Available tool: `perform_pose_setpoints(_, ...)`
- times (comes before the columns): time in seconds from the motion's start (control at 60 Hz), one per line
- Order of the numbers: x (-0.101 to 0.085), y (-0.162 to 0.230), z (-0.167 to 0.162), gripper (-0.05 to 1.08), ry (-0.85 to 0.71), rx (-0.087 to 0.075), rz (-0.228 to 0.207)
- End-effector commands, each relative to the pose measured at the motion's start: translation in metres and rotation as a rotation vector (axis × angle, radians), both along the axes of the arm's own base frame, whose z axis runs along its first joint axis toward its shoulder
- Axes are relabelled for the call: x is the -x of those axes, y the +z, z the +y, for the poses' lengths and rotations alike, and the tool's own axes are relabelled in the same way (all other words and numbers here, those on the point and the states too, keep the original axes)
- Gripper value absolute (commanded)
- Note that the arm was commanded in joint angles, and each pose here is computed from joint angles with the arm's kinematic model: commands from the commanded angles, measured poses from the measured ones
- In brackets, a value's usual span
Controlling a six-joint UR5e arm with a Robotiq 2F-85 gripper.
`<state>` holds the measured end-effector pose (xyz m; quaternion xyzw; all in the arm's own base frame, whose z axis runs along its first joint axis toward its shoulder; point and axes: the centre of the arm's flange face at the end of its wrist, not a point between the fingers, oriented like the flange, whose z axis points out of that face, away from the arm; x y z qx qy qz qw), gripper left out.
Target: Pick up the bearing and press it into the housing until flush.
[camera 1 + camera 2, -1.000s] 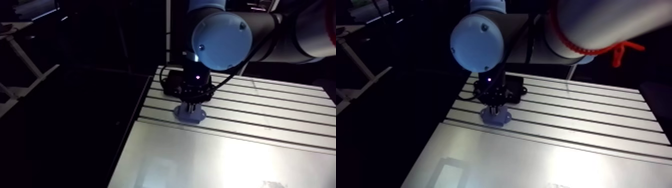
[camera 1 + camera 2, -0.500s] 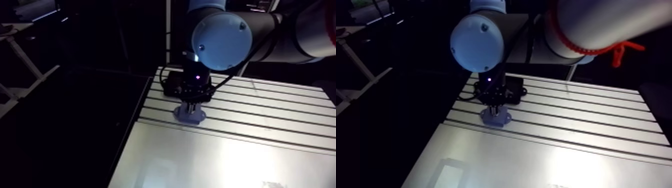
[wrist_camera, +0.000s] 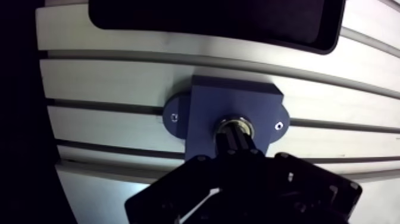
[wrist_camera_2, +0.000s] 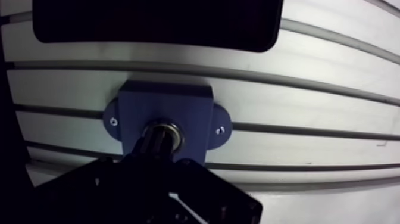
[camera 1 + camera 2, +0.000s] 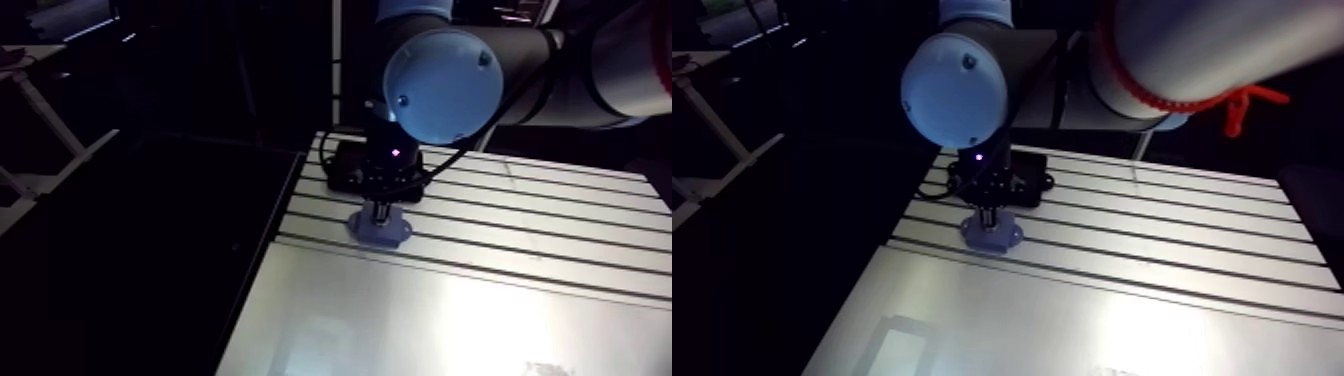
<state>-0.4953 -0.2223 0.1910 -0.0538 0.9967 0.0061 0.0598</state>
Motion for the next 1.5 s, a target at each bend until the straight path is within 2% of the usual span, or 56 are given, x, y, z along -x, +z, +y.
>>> perform_pose_setpoints(0.017, 0.0005, 0.0002, 0.0008, 1.08, -0.001, -0.001, 0.001)
perform_pose_setpoints(1.5, -0.0005, -0.0057, 0.0009, 1.08, -0.001, -0.003, -0.011)
